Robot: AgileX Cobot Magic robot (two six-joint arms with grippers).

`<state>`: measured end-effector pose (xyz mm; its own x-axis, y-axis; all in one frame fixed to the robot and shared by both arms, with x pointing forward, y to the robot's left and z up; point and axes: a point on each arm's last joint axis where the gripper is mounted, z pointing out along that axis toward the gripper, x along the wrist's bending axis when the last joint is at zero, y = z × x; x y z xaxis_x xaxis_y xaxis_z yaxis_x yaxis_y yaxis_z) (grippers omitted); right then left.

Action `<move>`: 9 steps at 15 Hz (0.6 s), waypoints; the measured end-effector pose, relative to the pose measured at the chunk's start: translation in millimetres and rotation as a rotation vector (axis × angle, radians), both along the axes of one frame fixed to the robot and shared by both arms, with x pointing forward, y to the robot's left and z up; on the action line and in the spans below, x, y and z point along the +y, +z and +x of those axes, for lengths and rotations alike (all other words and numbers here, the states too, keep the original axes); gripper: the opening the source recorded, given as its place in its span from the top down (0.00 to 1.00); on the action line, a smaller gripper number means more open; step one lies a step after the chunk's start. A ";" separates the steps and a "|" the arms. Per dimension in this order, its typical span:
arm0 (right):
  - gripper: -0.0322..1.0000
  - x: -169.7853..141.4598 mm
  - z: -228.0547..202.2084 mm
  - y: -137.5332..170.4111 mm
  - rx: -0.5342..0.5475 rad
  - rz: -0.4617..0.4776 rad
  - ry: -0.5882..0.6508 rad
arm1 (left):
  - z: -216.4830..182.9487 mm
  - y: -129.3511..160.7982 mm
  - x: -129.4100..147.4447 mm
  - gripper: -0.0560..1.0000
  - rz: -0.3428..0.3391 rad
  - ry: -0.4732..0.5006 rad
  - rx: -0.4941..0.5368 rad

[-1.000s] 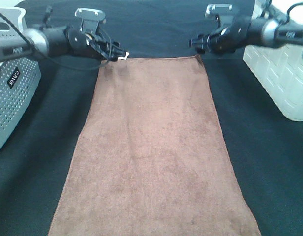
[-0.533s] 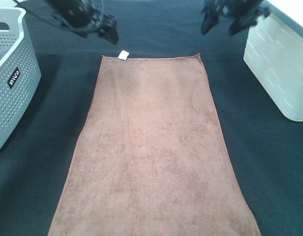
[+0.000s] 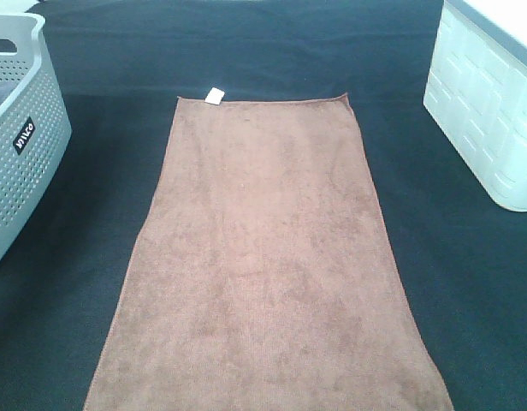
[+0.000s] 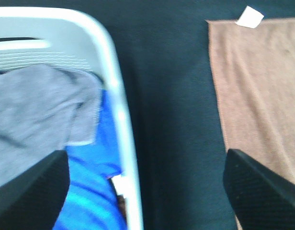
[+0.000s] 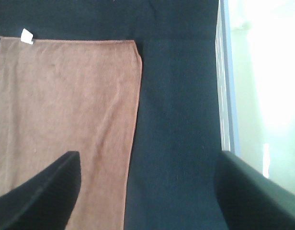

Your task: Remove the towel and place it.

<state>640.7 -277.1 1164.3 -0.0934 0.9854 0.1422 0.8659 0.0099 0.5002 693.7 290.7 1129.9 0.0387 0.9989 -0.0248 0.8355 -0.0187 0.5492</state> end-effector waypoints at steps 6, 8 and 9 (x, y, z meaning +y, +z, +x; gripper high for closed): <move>0.28 -2.7 -145.7 -15.3 0.150 0.001 -0.009 | -138.3 23.7 11.9 0.18 0.063 0.037 0.072; 0.22 -4.0 -204.3 -17.3 0.112 0.003 -0.019 | -197.2 31.0 12.4 0.18 0.046 0.065 -0.013; 0.19 -4.9 -219.2 -17.3 0.094 -0.002 -0.024 | -213.0 31.5 12.4 0.18 0.042 0.068 -0.035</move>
<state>421.5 -281.9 1147.0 -0.0561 0.9875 0.1476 0.9088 -0.0107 0.4171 480.7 303.1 1161.4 -0.0290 0.9994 0.0178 0.8162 0.0134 0.5777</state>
